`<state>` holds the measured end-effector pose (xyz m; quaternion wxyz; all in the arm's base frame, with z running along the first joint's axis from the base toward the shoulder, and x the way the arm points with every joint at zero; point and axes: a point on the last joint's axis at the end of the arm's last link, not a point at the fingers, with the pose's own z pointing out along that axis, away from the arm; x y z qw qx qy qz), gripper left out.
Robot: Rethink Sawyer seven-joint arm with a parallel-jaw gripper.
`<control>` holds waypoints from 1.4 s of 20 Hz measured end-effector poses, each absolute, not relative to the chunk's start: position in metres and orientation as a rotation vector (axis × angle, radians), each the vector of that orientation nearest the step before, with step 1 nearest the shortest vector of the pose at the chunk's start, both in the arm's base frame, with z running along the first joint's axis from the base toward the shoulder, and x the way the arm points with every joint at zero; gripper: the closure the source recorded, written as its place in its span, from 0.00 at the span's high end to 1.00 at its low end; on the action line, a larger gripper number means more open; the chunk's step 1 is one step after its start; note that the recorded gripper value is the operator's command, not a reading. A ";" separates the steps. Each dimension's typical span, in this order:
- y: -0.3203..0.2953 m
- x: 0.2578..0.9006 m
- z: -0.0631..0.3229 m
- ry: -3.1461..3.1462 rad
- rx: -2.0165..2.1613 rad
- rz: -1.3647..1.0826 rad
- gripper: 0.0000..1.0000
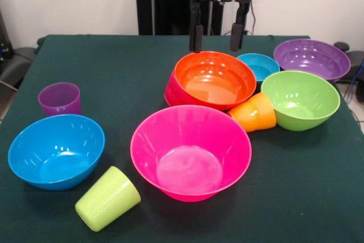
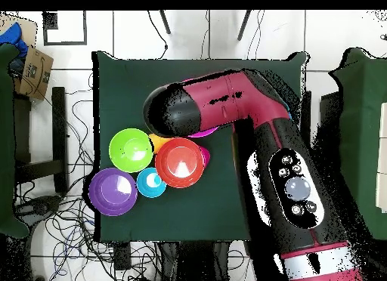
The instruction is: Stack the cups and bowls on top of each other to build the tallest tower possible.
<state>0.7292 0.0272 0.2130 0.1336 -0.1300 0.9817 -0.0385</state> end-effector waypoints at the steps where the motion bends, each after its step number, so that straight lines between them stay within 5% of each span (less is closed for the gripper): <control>1: 0.027 0.729 0.212 2.845 -0.376 -0.111 1.00; 28: 0.050 0.719 0.131 2.753 -0.414 -0.107 1.00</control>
